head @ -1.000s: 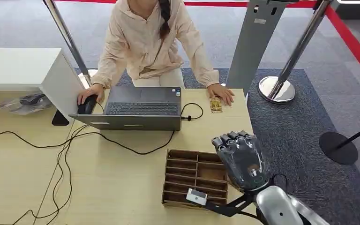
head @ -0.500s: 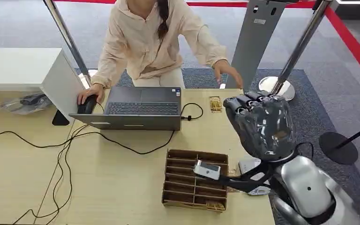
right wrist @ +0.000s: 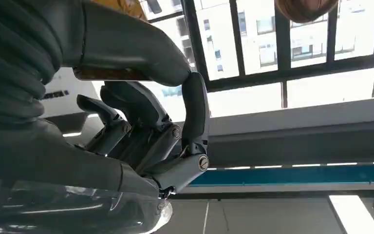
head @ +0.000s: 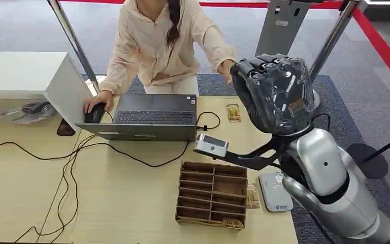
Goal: Pass the card to the sensor for recognition and then transmit it.
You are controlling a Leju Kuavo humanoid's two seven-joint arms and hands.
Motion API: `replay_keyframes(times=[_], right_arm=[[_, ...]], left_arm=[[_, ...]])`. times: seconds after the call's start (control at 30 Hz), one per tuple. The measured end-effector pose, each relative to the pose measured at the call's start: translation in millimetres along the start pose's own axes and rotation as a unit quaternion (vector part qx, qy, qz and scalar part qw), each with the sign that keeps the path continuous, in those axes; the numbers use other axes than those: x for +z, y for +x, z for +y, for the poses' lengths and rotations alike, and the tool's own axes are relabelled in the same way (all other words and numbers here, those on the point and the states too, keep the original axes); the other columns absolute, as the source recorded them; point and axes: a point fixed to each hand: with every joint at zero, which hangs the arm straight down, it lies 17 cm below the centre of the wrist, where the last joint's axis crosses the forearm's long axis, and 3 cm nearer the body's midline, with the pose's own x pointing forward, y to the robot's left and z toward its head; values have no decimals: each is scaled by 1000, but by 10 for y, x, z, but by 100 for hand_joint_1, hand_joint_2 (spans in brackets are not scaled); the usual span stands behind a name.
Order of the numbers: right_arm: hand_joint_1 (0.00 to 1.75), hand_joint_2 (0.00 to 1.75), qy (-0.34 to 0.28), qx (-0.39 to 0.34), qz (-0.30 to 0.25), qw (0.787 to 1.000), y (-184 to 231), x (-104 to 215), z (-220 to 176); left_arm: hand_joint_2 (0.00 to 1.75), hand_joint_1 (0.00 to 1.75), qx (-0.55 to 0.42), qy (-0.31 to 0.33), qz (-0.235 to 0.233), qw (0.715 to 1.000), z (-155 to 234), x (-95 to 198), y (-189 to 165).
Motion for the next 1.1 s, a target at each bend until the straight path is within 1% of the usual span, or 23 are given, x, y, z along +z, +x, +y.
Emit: replay_keyframes(times=[0.3, 0.47, 0.87, 1.1], right_arm=[[175, 175, 20, -29, 12, 999, 10, -238, 294], [175, 175, 37, -41, 20, 998, 12, -297, 495], [175, 175, 74, -51, 42, 995, -45, -328, 890], [175, 175, 91, -51, 49, 993, -54, -306, 1047]], left_arm=[[0, 0, -21, -12, -8, 1000, -61, -1, 118], [0, 0, -30, -16, -11, 999, -89, 0, 170], [0, 0, -37, -22, -14, 999, -118, 3, 210], [0, 0, -39, -24, -14, 999, -127, 5, 208]])
